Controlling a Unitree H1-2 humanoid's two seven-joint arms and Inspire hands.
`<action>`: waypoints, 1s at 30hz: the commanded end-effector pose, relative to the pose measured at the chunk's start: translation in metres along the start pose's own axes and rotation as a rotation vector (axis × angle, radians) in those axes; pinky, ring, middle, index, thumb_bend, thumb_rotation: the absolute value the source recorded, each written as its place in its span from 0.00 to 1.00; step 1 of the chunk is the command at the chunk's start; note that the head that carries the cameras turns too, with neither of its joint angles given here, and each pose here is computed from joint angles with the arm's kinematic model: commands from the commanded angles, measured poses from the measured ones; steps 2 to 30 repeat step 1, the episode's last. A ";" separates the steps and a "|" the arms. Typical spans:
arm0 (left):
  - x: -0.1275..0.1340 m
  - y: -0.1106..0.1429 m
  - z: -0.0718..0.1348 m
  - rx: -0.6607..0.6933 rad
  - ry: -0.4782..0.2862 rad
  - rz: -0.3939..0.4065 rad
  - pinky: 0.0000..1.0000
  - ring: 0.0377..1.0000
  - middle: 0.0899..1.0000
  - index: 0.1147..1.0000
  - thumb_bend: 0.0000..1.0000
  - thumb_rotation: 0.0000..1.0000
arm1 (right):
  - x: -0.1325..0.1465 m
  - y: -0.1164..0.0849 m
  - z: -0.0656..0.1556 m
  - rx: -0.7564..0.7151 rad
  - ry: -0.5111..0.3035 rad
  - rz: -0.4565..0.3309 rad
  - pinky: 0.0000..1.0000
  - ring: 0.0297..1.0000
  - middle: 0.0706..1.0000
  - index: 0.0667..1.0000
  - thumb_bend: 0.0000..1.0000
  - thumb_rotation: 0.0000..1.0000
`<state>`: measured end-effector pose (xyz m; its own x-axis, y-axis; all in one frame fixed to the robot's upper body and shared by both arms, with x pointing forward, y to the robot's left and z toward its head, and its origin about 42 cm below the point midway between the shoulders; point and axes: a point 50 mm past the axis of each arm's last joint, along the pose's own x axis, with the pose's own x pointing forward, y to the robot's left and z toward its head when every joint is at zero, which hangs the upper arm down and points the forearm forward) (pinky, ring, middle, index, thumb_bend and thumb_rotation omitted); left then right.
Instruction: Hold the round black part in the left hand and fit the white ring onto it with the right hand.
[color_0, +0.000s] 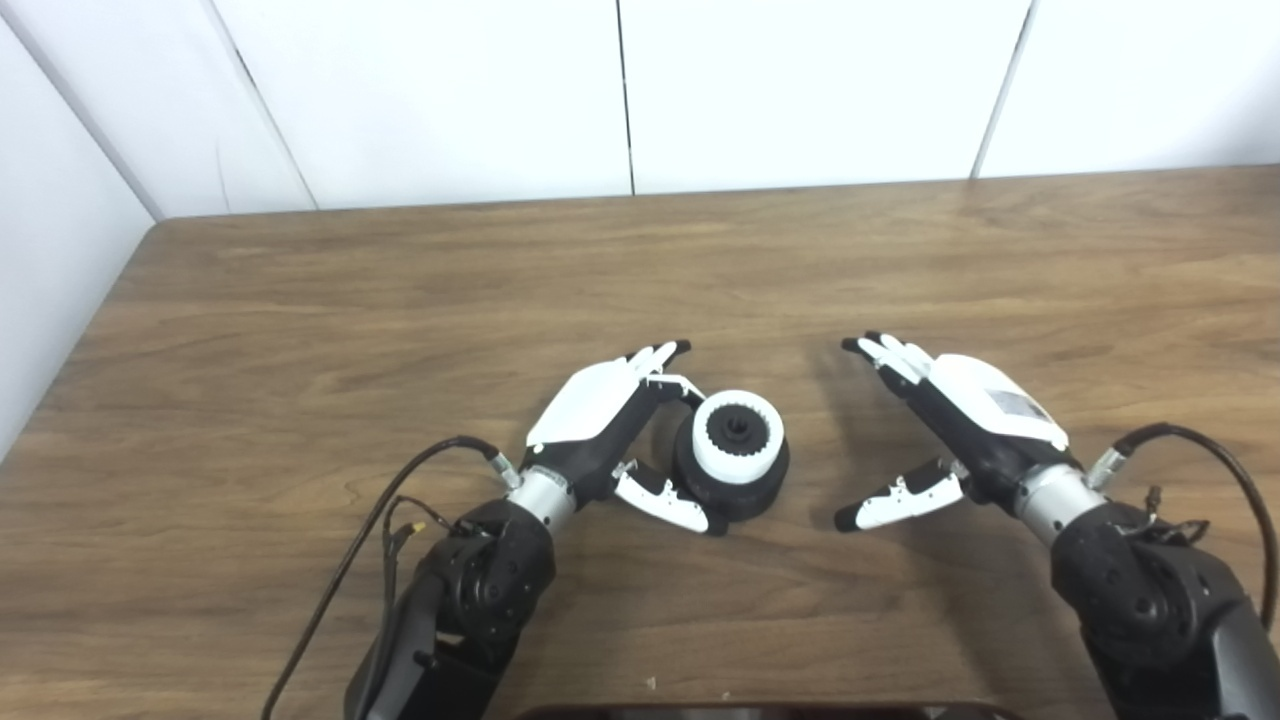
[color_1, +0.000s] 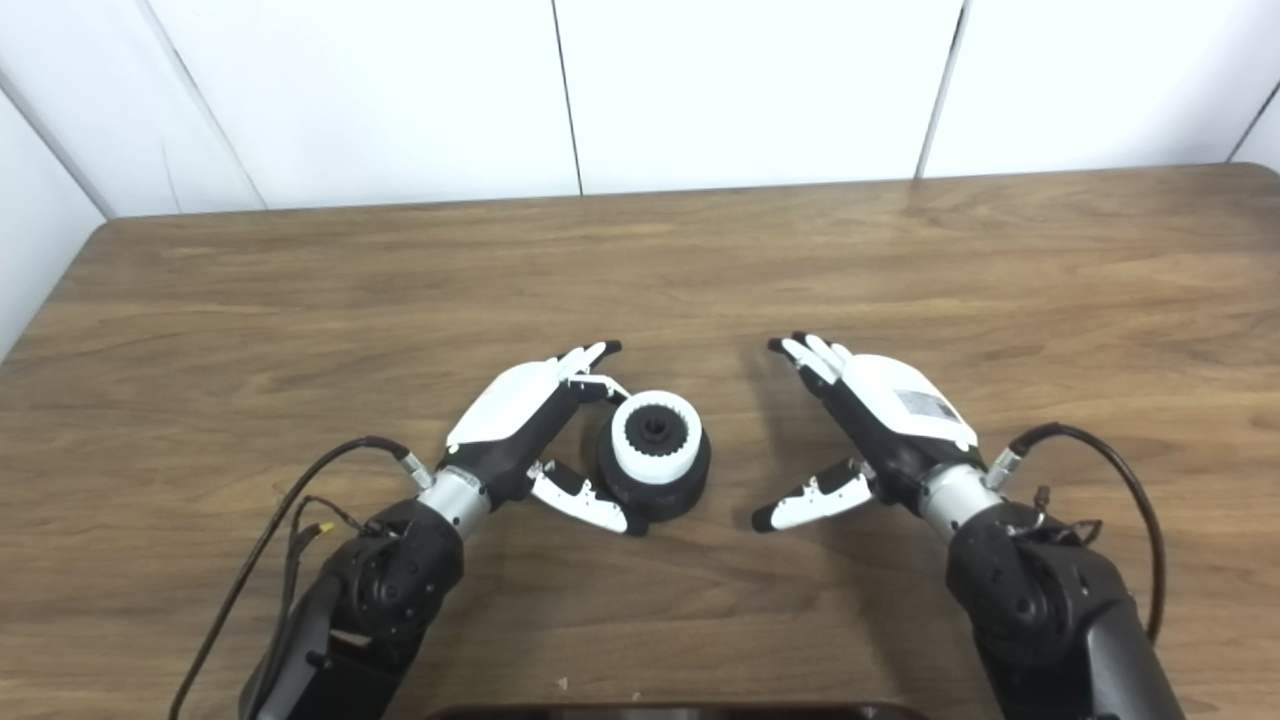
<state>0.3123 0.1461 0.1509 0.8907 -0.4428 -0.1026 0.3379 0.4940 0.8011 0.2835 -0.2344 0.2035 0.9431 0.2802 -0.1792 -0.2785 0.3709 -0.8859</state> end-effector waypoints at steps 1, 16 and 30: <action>0.006 0.022 0.014 0.027 -0.064 0.074 1.00 1.00 1.00 0.55 0.98 0.31 | 0.003 -0.012 0.005 -0.013 -0.036 -0.058 0.93 1.00 1.00 0.97 1.00 0.34; 0.006 0.022 0.014 0.027 -0.064 0.074 1.00 1.00 1.00 0.55 0.98 0.31 | 0.003 -0.012 0.005 -0.013 -0.036 -0.058 0.93 1.00 1.00 0.97 1.00 0.34; 0.006 0.022 0.014 0.027 -0.064 0.074 1.00 1.00 1.00 0.55 0.98 0.31 | 0.003 -0.012 0.005 -0.013 -0.036 -0.058 0.93 1.00 1.00 0.97 1.00 0.34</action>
